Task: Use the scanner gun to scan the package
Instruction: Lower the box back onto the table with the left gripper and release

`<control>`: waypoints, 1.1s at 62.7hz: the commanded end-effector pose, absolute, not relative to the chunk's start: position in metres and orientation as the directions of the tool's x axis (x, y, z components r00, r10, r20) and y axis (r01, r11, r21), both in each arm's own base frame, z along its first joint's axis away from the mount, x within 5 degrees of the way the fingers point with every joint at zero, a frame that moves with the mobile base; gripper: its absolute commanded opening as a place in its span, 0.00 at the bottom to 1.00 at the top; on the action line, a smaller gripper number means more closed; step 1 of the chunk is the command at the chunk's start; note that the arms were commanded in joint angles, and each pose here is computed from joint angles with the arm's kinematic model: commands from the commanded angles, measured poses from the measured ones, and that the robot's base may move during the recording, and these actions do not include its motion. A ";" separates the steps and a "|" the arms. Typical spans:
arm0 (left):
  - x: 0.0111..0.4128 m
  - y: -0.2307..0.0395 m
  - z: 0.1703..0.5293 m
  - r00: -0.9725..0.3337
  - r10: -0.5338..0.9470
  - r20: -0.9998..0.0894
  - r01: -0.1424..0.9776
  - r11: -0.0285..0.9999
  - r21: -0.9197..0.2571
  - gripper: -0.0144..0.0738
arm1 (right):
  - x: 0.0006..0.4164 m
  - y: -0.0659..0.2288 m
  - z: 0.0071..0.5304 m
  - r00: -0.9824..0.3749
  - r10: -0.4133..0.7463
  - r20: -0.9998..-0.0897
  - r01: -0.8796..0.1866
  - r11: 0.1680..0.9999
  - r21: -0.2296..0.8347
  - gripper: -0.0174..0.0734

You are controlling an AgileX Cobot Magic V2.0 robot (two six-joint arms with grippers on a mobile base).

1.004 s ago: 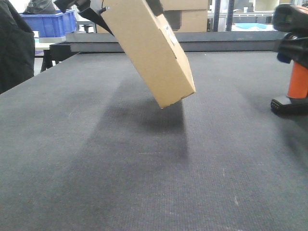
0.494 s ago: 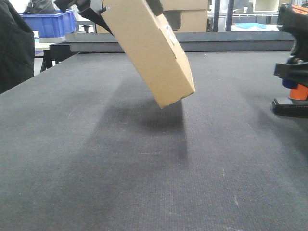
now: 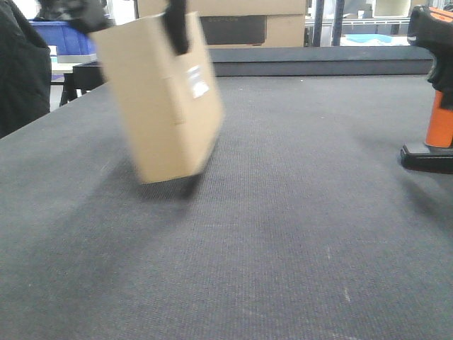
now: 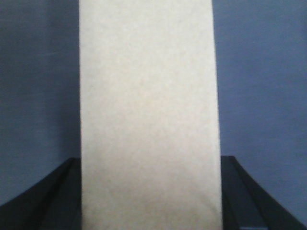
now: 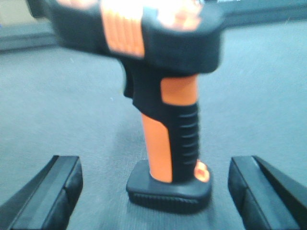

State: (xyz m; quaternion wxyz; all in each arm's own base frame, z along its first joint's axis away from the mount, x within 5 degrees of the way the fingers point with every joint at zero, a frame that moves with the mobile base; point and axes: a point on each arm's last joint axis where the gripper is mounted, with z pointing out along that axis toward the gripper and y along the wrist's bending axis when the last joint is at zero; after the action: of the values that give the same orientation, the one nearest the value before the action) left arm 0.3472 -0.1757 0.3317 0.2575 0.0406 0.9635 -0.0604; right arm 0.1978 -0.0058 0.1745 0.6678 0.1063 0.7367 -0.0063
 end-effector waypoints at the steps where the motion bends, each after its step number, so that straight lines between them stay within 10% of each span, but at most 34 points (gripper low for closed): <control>1: 0.342 -0.163 0.349 -0.834 0.063 -0.548 0.096 0.995 -0.032 0.04 | 0.187 -0.004 0.181 -0.066 0.144 -0.987 0.138 0.981 0.134 0.75; 11: 0.344 -0.140 0.351 -0.840 0.105 -0.532 0.044 0.991 0.126 0.04 | 0.172 -0.001 0.191 -0.108 0.151 -0.983 0.089 0.986 0.141 0.60; 28: 0.357 -0.113 0.350 -0.847 0.026 -0.531 0.000 0.999 0.049 0.04 | 0.150 0.000 0.214 -0.050 0.180 -0.982 0.055 0.983 0.177 0.01; 56: 0.358 -0.108 0.328 -0.853 0.086 -0.515 0.036 0.994 0.106 0.06 | 0.141 0.001 0.219 -0.058 0.190 -0.980 0.042 0.981 0.188 0.01; 69: 0.358 -0.110 0.319 -0.856 0.085 -0.510 0.046 0.995 0.089 0.41 | 0.141 0.001 0.218 -0.070 0.190 -0.979 0.042 0.981 0.188 0.01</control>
State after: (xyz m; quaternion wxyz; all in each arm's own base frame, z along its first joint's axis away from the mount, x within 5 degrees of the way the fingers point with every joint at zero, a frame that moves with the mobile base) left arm 0.3583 -0.1116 0.3128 0.2489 0.0352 0.9668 0.0456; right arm 0.1422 0.0009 0.2170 0.6732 0.0836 0.7326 0.0553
